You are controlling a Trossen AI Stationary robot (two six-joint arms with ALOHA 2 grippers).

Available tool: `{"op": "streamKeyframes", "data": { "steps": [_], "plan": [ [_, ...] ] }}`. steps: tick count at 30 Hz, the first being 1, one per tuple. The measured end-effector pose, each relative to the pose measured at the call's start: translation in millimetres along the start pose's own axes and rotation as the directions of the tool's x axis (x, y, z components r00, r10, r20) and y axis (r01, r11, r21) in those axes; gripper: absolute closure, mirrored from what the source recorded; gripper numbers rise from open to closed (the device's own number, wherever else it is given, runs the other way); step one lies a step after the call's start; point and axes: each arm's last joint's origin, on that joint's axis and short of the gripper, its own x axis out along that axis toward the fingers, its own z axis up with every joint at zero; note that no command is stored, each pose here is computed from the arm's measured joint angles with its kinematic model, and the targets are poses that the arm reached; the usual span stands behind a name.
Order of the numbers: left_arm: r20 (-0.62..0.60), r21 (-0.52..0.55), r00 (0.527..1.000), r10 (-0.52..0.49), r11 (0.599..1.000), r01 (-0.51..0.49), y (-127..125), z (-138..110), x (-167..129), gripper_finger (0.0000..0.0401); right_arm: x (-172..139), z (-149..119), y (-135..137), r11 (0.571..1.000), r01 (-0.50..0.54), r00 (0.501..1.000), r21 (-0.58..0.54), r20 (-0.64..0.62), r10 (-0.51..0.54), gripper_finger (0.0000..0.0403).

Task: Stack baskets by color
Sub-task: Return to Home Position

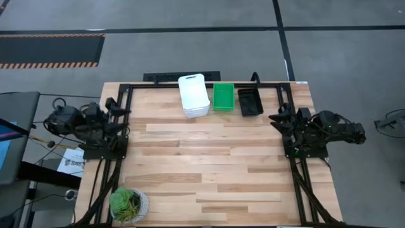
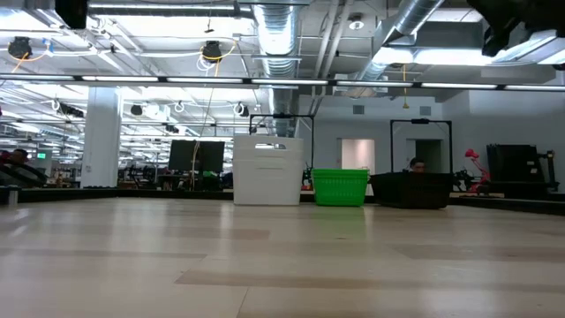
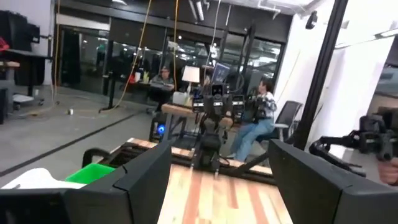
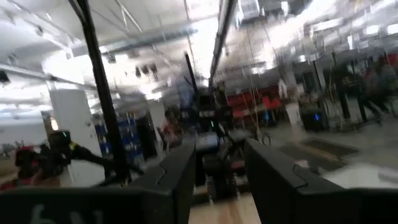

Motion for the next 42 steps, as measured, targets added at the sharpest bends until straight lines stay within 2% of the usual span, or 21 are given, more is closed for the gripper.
{"op": "streamKeyframes", "data": {
  "steps": [3,8,15,19,25,30,32,37,42],
  "plan": [
    [-0.055,0.023,0.998,-0.020,1.000,0.022,-1.1,-13.7,5.2,0.0145,0.1,-3.9,-1.0,1.000,0.013,0.999,0.014,-0.036,-0.013,0.0241],
    [-0.097,-0.013,0.975,-0.199,0.980,0.199,-7.0,-25.7,10.0,0.0145,-0.2,-6.3,-1.7,0.999,0.028,0.998,0.018,-0.062,-0.027,0.0243],
    [-0.140,0.019,0.986,-0.092,0.995,0.096,-5.2,-74.3,29.4,0.0145,0.1,-24.8,-5.8,0.998,0.053,0.991,0.045,-0.123,-0.047,0.0244],
    [-0.171,0.004,0.981,-0.091,0.996,0.093,-4.6,-91.5,33.4,0.0145,-0.2,-44.4,-10.0,0.996,0.063,0.987,0.059,-0.150,-0.053,0.0241],
    [-0.172,0.010,0.974,-0.150,0.988,0.154,-5.5,-112.7,38.5,0.0145,-3.4,-77.3,-17.5,0.997,0.065,0.985,0.033,-0.164,-0.059,0.0245],
    [-0.217,0.024,0.973,-0.085,0.995,0.092,-0.8,-142.7,41.7,0.0145,-3.5,-80.4,-18.3,0.997,0.074,0.978,0.003,-0.194,-0.072,0.0244],
    [-0.203,0.020,0.976,-0.077,0.996,0.083,-0.5,-146.2,42.9,0.0145,-3.6,-80.5,-18.3,0.997,0.068,0.979,-0.024,-0.193,-0.071,0.0242],
    [-0.184,0.059,0.973,-0.140,0.986,0.153,-2.3,-147.7,43.1,0.0145,-5.6,-88.4,-20.0,0.994,0.062,0.958,-0.093,-0.274,-0.086,0.0243],
    [-0.182,0.049,0.974,-0.133,0.988,0.144,-2.1,-147.6,43.2,0.0145,-7.1,-93.6,-22.3,0.989,0.070,0.939,-0.127,-0.326,-0.109,0.0245]
  ]
}}
